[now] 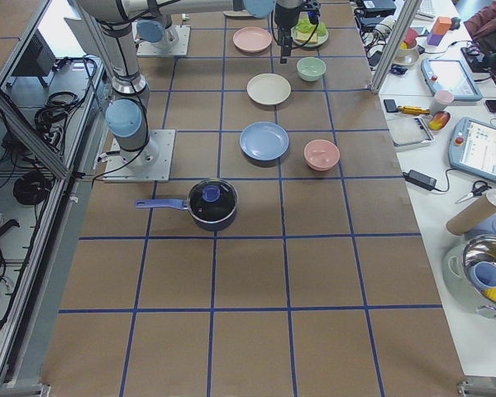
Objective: Stack three plates with pink and blue
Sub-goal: 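Move both grippers forward over the table toward the plates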
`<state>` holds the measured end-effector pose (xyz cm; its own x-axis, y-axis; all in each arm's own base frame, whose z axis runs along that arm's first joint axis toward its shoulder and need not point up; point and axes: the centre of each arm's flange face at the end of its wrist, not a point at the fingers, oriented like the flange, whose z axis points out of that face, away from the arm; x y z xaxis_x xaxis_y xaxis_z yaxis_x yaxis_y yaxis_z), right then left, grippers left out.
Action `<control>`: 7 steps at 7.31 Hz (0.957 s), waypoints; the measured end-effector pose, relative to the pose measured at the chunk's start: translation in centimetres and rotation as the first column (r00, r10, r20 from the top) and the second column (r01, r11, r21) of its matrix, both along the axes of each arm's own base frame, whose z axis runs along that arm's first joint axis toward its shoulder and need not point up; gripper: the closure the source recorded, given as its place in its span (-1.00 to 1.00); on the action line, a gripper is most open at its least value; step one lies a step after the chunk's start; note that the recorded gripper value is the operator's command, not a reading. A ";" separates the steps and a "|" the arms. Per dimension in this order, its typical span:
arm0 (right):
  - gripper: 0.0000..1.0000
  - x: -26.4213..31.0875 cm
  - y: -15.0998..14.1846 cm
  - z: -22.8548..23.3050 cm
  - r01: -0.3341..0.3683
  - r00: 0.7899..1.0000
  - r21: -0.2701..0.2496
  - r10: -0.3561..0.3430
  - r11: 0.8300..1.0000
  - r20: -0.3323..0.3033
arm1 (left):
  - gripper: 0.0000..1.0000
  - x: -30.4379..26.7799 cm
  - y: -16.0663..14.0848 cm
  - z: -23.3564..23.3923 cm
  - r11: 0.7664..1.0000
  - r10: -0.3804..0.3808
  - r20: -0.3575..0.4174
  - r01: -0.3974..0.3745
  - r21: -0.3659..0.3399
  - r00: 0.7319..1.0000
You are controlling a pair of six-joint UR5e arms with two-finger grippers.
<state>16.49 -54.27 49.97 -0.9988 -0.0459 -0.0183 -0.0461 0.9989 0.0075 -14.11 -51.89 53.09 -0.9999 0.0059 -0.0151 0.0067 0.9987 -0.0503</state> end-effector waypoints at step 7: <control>-0.96 -2.1 -0.6 0.0 -0.016 1.000 -0.001 0.016 1.000 -0.001 | -1.00 0.3 -0.7 -0.1 1.000 0.008 -0.006 -0.008 0.000 1.000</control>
<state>14.38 -54.87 49.92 -0.9979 -0.0620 -0.0168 -0.0621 0.9981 0.0063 -13.83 -52.55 53.00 -1.0000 -0.0021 -0.0094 -0.0016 0.9987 -0.0502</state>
